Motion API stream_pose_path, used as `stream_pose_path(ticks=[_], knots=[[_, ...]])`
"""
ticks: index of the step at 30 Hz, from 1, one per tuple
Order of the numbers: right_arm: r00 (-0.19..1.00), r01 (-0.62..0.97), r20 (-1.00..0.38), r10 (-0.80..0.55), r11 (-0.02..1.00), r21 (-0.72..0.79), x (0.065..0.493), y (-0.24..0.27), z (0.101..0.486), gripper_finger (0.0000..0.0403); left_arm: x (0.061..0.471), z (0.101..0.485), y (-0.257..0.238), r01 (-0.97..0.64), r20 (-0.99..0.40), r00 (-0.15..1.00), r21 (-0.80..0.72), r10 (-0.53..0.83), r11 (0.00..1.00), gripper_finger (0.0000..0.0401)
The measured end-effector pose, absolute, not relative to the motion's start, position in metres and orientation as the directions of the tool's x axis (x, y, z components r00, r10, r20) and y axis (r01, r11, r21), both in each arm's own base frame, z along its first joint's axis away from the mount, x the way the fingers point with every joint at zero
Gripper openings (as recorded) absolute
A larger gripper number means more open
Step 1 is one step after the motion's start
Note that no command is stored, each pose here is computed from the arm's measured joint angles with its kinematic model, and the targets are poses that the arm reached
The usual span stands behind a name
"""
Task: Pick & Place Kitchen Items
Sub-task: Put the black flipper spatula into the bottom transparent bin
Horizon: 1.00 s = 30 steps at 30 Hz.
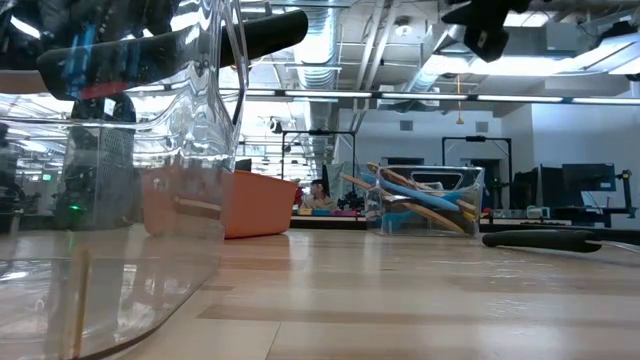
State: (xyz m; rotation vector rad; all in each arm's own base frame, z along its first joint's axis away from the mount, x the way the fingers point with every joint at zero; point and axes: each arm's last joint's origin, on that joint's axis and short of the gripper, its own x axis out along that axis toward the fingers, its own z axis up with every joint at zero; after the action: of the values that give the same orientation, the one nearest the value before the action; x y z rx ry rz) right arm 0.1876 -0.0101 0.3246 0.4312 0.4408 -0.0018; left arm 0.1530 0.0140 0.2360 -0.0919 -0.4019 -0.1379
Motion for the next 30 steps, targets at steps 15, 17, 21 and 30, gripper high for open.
stream_pose_path(ticks=[15, 17, 21, 30], knots=[[0.884, -0.033, -0.428, 0.189, 0.938, 0.345, 0.190, 0.012, 0.322, 0.0097, 0.153, 0.236, 0.014, 0.146, 0.396, 0.911, -0.048, -0.115, 0.988, 0.0090], [0.885, -0.043, -0.427, 0.183, 0.948, 0.317, 0.190, 0.011, 0.322, 0.0097, 0.153, 0.236, 0.014, 0.146, 0.396, 0.911, -0.049, -0.115, 0.988, 0.0090], [0.894, -0.011, -0.429, 0.129, 0.964, 0.265, 0.190, 0.010, 0.322, 0.0097, 0.153, 0.236, 0.014, 0.147, 0.394, 0.912, -0.052, -0.115, 0.988, 0.0090], [0.908, 0.007, -0.415, 0.059, 0.988, 0.154, 0.191, 0.008, 0.324, 0.0097, 0.153, 0.236, 0.014, 0.147, 0.392, 0.913, -0.052, -0.115, 0.988, 0.0090]])
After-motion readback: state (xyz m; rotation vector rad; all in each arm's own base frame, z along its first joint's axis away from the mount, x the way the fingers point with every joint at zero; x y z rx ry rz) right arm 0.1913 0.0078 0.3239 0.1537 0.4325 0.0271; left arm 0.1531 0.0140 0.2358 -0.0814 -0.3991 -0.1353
